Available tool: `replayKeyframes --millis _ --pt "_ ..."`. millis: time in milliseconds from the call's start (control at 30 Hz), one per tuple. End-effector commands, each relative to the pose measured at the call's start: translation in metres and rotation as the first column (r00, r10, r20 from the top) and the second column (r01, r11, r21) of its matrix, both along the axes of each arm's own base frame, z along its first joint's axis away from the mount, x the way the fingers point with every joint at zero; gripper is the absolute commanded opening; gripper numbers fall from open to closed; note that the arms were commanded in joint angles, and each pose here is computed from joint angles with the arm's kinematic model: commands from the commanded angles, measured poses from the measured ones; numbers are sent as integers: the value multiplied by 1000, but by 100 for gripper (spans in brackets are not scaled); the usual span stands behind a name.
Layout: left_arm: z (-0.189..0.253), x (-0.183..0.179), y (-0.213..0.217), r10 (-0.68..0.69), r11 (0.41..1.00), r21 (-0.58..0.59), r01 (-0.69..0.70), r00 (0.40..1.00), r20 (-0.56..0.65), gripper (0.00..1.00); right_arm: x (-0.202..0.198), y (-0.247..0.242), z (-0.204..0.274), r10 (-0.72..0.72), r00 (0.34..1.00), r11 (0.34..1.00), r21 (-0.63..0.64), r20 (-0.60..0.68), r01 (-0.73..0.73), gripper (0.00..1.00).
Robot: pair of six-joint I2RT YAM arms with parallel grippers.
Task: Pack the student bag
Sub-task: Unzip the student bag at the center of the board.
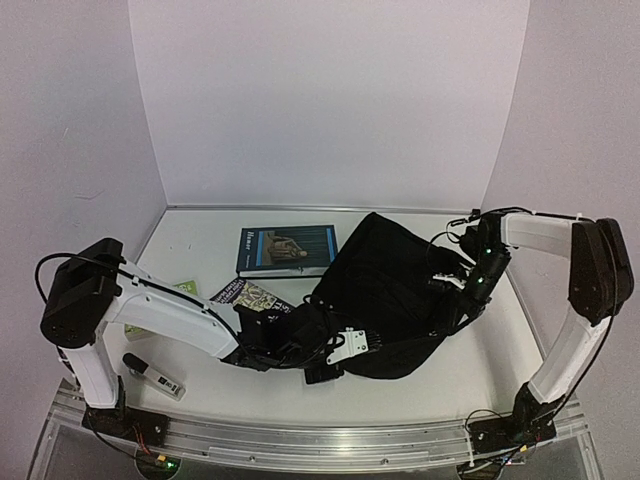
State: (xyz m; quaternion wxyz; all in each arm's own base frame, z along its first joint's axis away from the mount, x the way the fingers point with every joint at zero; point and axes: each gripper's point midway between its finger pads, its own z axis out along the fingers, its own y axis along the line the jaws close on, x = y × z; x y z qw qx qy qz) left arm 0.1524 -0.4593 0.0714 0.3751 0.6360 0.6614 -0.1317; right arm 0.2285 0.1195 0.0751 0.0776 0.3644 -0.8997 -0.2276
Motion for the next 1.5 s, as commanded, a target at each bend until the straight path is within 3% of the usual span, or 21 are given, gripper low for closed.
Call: replayKeyframes --millis 0,367,533,667,733,833,933,1033,1267,1467 --pt "6 2 17 39 999 23 -39 999 5 0 23 -34 -9 -15 1000 996 -87 5 15 0" --pt "9 -3 26 34 999 15 -33 999 -8 0 90 -83 -29 -196 975 953 -212 106 215 0" --pt "2 -2 28 36 999 28 -36 999 -2 0 94 -72 -16 -227 967 960 -142 116 242 0" --pt "6 2 28 50 999 -6 -50 999 20 1 72 -46 10 -225 974 974 1 28 225 0" --pt "14 6 23 65 997 -37 -64 997 37 11 60 -29 26 -211 977 974 78 -14 211 0" --pt "33 8 9 56 994 -101 -51 998 43 38 40 -7 43 -165 986 978 125 -29 168 0" --pt "54 8 -8 33 987 -156 -25 998 49 54 24 15 50 -118 992 982 145 -33 121 0" --pt "71 4 -30 -10 977 -210 19 999 42 63 17 30 57 -102 994 980 165 -40 107 0" --pt "98 -3 -68 -85 941 -323 100 995 59 65 8 59 74 -76 996 969 231 -48 85 0" --pt "88 -10 -95 -119 938 -319 137 990 73 62 5 76 80 -67 995 958 274 -71 84 0"
